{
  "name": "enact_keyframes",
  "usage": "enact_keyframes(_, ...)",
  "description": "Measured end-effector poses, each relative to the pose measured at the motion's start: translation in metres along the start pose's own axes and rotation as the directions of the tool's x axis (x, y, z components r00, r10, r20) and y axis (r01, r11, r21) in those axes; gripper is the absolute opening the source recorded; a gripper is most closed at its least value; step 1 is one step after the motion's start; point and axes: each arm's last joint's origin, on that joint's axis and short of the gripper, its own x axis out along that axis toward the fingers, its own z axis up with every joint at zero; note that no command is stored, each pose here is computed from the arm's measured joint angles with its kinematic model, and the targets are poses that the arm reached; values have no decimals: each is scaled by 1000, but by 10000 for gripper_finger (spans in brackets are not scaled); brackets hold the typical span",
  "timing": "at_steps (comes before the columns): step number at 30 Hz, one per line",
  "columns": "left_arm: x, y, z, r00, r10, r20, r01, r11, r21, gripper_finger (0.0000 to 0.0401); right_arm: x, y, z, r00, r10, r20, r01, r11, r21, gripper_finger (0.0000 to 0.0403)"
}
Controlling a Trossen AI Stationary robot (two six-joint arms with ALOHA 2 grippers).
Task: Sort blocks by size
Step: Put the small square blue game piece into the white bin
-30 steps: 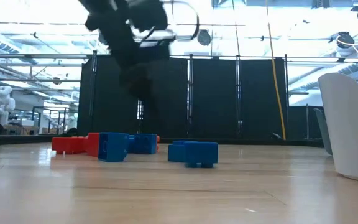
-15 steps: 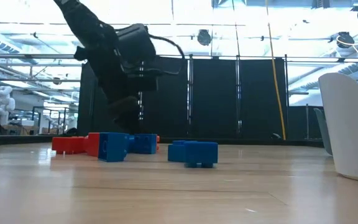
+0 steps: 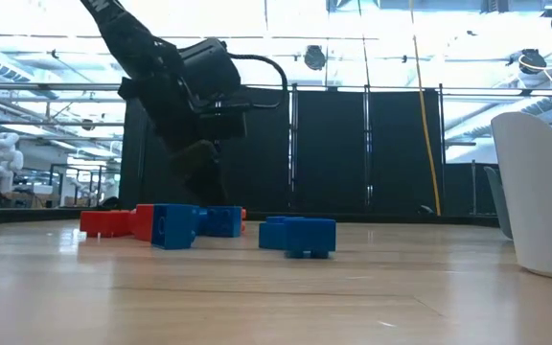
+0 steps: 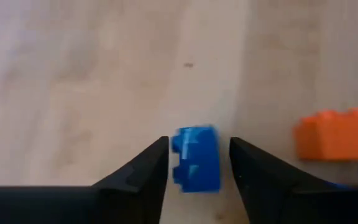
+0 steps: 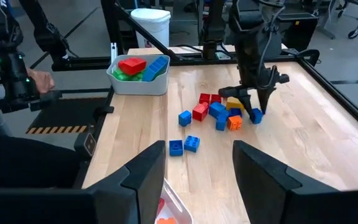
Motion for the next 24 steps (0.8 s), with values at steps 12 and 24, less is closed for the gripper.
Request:
enact_keyframes(12,3,-1,-3,999,-25,-23,24,999,-47,98,0,0,0,1000,-1,3,1,1000,13,171)
enact_keyframes(24,-28,-34,69,952,-97,292,94,995,25,98,0,0,0,1000,0,2,0,1000,14,171)
